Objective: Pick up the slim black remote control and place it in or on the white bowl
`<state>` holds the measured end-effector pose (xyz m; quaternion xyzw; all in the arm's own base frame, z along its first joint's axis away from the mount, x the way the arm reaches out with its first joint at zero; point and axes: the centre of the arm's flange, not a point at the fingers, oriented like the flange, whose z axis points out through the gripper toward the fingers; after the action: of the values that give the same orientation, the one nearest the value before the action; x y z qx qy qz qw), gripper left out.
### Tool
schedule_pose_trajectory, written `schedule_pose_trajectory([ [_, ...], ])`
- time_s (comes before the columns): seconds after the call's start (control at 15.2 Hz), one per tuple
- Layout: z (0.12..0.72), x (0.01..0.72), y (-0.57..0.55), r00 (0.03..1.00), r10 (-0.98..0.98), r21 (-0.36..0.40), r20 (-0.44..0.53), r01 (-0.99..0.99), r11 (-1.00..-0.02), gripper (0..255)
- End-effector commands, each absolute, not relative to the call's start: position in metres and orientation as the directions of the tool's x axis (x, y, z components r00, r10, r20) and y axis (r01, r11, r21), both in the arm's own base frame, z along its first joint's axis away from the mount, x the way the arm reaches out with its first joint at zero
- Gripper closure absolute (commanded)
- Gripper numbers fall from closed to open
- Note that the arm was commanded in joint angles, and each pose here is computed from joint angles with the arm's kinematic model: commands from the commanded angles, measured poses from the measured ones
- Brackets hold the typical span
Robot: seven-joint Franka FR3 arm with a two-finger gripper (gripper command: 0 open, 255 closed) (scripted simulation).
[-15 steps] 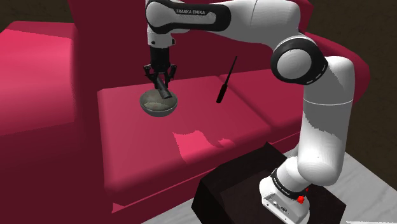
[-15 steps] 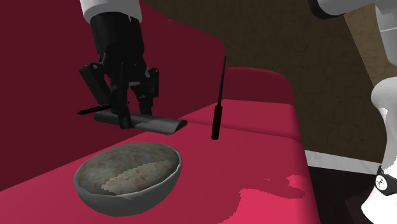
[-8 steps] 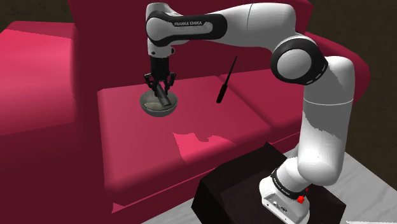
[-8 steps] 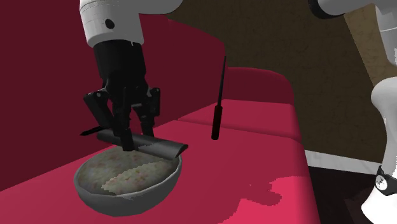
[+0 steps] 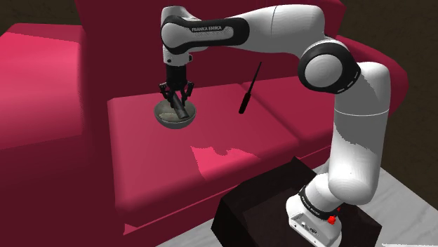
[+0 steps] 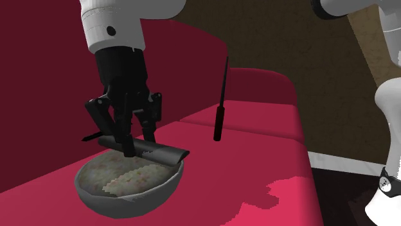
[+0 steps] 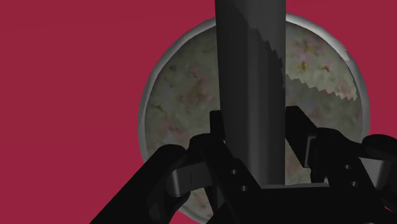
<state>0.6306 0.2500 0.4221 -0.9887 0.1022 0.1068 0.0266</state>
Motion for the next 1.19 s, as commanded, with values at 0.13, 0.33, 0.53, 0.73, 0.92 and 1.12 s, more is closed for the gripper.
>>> schedule_pose_trajectory([
  [0.13, 0.422, 0.631, 0.250, 0.956, -0.196, -0.031, -0.216, -0.208, -0.978, 0],
  [0.33, 0.422, 0.631, 0.250, 0.956, -0.196, -0.031, -0.216, -0.208, -0.978, 0],
  [0.53, 0.448, 0.636, 0.248, 0.956, -0.196, -0.031, -0.216, -0.208, -0.978, 0],
  [0.73, 0.471, 0.641, 0.246, 0.956, -0.196, -0.031, -0.216, -0.208, -0.978, 0],
  [0.92, 0.471, 0.641, 0.246, 0.956, -0.196, -0.031, -0.216, -0.208, -0.978, 0],
  [1.12, 0.471, 0.641, 0.246, 0.956, -0.196, -0.031, -0.216, -0.208, -0.978, 0],
])
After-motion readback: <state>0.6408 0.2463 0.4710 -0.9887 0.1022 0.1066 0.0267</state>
